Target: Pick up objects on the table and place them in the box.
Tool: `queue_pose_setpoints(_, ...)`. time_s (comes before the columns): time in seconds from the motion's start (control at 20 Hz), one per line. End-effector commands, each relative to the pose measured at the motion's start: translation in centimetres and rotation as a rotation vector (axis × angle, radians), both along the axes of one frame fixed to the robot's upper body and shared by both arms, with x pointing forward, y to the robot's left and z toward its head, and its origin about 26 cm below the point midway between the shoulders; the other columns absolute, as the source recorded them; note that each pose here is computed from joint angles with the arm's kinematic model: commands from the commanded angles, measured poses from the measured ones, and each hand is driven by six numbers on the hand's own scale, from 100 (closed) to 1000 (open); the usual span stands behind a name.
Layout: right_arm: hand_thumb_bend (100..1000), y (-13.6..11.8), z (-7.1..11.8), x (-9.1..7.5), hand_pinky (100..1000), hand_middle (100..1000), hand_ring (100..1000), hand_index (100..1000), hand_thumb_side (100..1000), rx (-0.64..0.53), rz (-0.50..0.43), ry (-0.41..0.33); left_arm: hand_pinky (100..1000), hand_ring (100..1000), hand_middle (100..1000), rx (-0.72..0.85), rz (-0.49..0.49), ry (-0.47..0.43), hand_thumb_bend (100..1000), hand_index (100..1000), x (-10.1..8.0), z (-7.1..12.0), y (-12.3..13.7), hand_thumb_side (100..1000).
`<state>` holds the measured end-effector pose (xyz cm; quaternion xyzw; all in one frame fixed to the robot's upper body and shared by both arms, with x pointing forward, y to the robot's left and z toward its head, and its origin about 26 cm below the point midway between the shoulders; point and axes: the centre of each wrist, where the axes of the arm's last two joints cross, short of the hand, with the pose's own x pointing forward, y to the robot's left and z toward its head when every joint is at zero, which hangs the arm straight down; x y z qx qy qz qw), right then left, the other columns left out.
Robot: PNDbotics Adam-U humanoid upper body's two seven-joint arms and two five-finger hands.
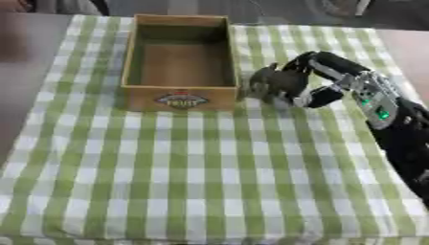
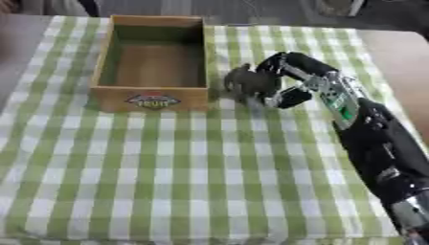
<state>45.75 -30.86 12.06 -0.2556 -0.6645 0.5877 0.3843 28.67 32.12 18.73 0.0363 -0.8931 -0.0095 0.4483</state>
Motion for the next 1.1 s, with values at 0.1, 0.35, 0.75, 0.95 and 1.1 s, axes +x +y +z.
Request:
queue_pose_setpoints(0.1, 100, -0.7, 1.4, 0.0, 522, 367, 498, 538, 100, -0.005, -0.013, -0.065, 552, 587, 511, 0.015, -0.003, -0.02, 252, 563, -0.1, 0.6, -0.1, 596)
queue_pose_setpoints(0.35, 100, -0.9, 1.5, -0.1, 453, 286, 435, 460, 100, 0.017, -0.024, -0.081, 553, 587, 511, 0.014, -0.004, -0.021, 248, 564, -0.1, 0.6, -0.1, 598)
queue_pose_setpoints(0.75, 100, -0.6, 3.7, -0.2, 440, 272, 430, 453, 100, 0.122, -0.02, -0.149, 553, 588, 512, 0.015, -0.005, -0.022, 244, 565, -0.1, 0.6, -0.1, 599)
queue_pose_setpoints(0.95, 100, -0.1, 5.6, -0.2, 438, 269, 430, 452, 100, 0.18, -0.005, -0.183, 554, 588, 512, 0.016, -0.005, -0.022, 242, 565, -0.1, 0.6, -0.1, 600)
queue_pose_setpoints(1.1, 100, 0.4, 6.9, -0.2, 437, 268, 429, 452, 100, 0.213, 0.014, -0.199, 554, 588, 512, 0.016, -0.007, -0.023, 240, 565, -0.1, 0.6, -0.1, 600)
